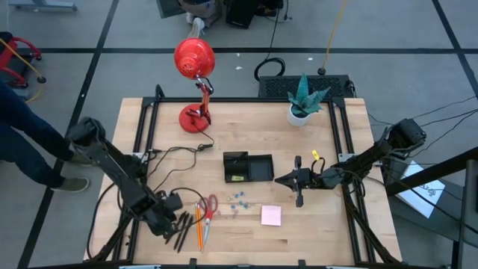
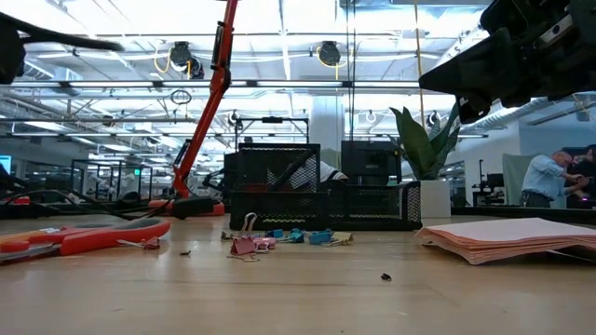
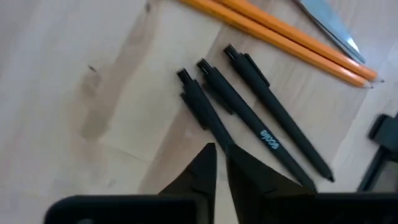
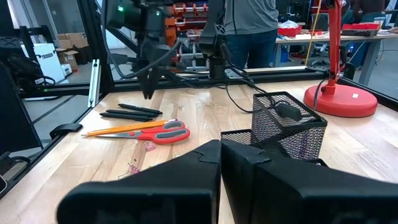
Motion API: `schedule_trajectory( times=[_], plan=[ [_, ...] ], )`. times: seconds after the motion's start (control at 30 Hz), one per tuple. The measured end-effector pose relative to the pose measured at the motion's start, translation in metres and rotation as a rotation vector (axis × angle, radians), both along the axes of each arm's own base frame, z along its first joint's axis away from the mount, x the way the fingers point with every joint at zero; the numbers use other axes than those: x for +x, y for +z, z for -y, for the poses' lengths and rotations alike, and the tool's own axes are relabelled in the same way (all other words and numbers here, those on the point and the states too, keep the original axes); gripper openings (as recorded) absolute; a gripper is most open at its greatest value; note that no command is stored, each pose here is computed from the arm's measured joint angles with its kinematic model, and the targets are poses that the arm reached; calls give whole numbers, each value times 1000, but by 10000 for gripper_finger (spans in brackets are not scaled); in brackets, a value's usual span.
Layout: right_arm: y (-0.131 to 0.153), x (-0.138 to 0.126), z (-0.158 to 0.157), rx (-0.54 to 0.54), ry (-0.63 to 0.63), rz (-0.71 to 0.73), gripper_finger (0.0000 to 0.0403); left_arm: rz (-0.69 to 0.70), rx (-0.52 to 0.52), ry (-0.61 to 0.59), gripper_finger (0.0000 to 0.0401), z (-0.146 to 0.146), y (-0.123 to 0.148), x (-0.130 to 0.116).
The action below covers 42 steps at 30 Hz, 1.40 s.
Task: Pick and place office supplies into organizer
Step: Put the black pen into the desk organizer
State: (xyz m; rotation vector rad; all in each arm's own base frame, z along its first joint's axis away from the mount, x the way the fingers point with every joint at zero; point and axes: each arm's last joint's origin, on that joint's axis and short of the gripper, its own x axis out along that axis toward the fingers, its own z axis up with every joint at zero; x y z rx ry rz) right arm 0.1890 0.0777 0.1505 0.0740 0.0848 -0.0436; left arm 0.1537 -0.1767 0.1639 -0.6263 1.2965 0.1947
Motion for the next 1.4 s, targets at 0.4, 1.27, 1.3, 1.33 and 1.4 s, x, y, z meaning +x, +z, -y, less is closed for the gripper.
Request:
schedule_trajectory(
  times=[0.4, 1.27, 1.3, 1.33, 1.4],
  plan=[
    [0, 0, 0, -1, 0, -1, 4, -91, -43, 94, 166, 4, -12, 5],
    [0, 0, 0, 0, 1, -1, 4, -257, 58, -60, 170, -8, -40, 19],
    [0, 0, 0, 0, 0, -1, 4, -257, 62, -72, 170, -8, -40, 19],
    [0, 0, 0, 0, 0, -1, 4, -259, 66, -82, 170, -9, -40, 19],
    [0, 0, 0, 0, 1, -1, 4, -262, 76, -116, 170, -9, -40, 18]
  ],
)
